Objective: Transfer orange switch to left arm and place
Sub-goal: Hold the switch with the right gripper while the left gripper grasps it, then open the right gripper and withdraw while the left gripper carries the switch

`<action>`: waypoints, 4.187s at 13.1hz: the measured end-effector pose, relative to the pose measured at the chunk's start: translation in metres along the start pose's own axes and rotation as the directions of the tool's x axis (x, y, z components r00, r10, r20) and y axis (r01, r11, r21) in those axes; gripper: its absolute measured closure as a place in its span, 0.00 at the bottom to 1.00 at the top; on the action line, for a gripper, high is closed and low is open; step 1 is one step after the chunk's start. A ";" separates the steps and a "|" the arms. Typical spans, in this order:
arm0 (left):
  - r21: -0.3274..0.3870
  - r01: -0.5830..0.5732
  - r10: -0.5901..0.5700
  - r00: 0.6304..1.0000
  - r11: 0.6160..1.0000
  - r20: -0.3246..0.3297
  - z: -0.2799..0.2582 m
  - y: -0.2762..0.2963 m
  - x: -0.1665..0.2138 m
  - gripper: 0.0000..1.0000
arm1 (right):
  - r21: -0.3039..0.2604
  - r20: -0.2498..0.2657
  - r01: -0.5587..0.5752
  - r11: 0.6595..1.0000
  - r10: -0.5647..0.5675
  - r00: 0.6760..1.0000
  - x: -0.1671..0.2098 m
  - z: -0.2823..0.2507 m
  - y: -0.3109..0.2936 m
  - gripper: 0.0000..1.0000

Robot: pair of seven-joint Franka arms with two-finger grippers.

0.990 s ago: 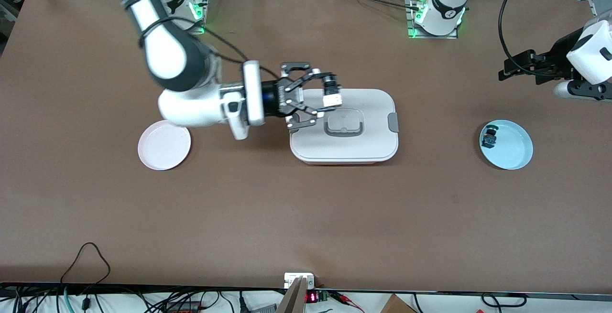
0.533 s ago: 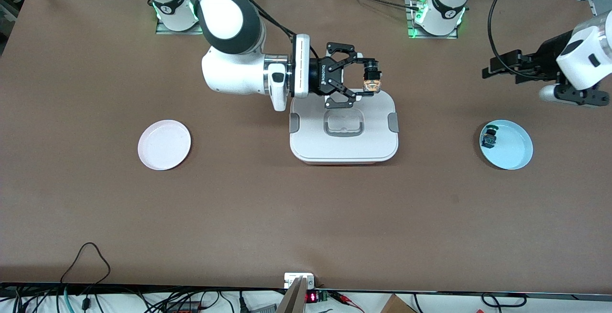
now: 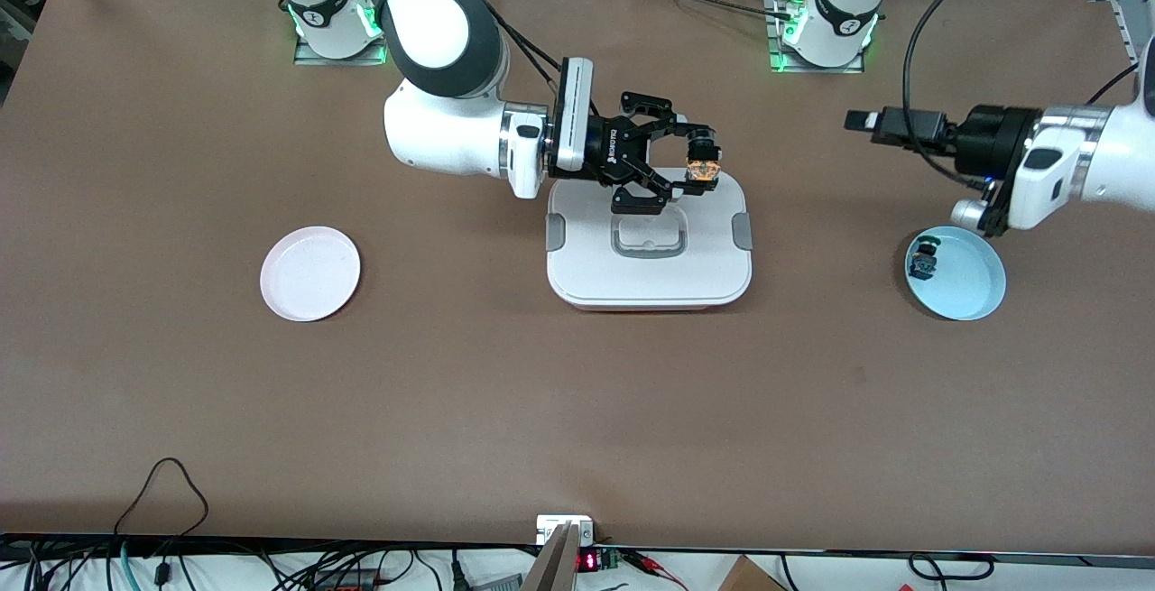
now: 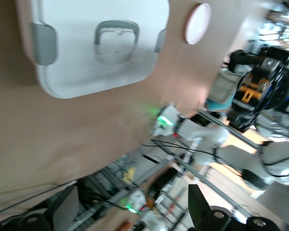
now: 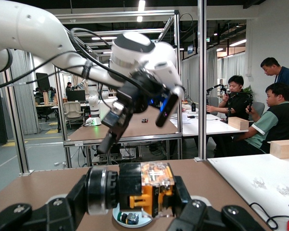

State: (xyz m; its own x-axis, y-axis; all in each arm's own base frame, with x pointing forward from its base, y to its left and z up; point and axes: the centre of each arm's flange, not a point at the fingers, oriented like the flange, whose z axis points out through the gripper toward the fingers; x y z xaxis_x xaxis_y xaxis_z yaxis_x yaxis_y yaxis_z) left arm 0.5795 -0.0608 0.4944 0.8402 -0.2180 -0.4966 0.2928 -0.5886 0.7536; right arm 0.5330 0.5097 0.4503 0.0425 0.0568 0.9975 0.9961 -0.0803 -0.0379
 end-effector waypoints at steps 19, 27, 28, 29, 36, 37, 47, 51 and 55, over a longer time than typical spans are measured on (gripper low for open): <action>-0.407 -0.342 0.255 0.933 0.847 -0.254 0.098 0.045 0.052 0.07 | -0.009 0.007 0.015 1.000 -0.015 1.000 0.001 0.009 -0.004 0.28; -0.410 -0.407 0.337 0.912 0.816 -0.234 0.121 0.046 0.046 0.66 | -0.007 -0.003 0.010 1.000 -0.010 1.000 0.003 0.012 -0.007 0.28; -0.415 -0.407 0.340 0.912 0.813 -0.229 0.119 0.044 0.045 0.66 | -0.006 -0.003 0.011 1.000 -0.011 1.000 0.004 0.015 -0.009 0.28; -0.418 -0.408 0.341 0.912 0.812 -0.228 0.118 0.043 0.044 0.66 | -0.006 -0.004 0.012 1.000 -0.012 1.000 0.004 0.017 -0.010 0.28; -0.424 -0.406 0.328 0.912 0.810 -0.248 0.104 0.033 0.045 0.66 | -0.027 -0.003 0.003 1.000 -0.003 1.000 0.003 0.010 0.003 0.11; -0.428 -0.406 0.324 0.911 0.808 -0.254 0.096 0.029 0.044 0.66 | -0.044 -0.006 -0.003 0.999 0.003 1.000 0.004 0.000 0.013 0.01; -0.096 -0.445 0.446 0.895 0.890 -0.013 0.087 0.021 0.019 0.66 | 0.340 0.016 0.019 0.940 -0.026 1.000 0.043 -0.249 0.116 0.00; 0.158 -0.436 0.417 0.898 0.886 0.141 0.075 0.004 0.008 0.66 | 0.429 0.030 0.002 0.903 -0.017 0.999 0.046 -0.364 0.121 0.00; 0.410 -0.459 0.362 0.885 0.788 0.293 0.058 -0.030 0.005 0.66 | 0.462 0.056 -0.032 0.886 0.007 0.998 0.038 -0.418 0.119 0.00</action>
State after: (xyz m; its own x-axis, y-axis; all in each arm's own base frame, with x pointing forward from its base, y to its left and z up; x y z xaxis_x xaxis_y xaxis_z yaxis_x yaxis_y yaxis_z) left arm 0.5480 -0.0896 0.4440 0.7154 -0.6343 -0.2929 -0.3418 -0.6834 0.6451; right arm 0.6202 0.0868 0.5089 0.0535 0.1120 0.9923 0.9173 0.3871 -0.0931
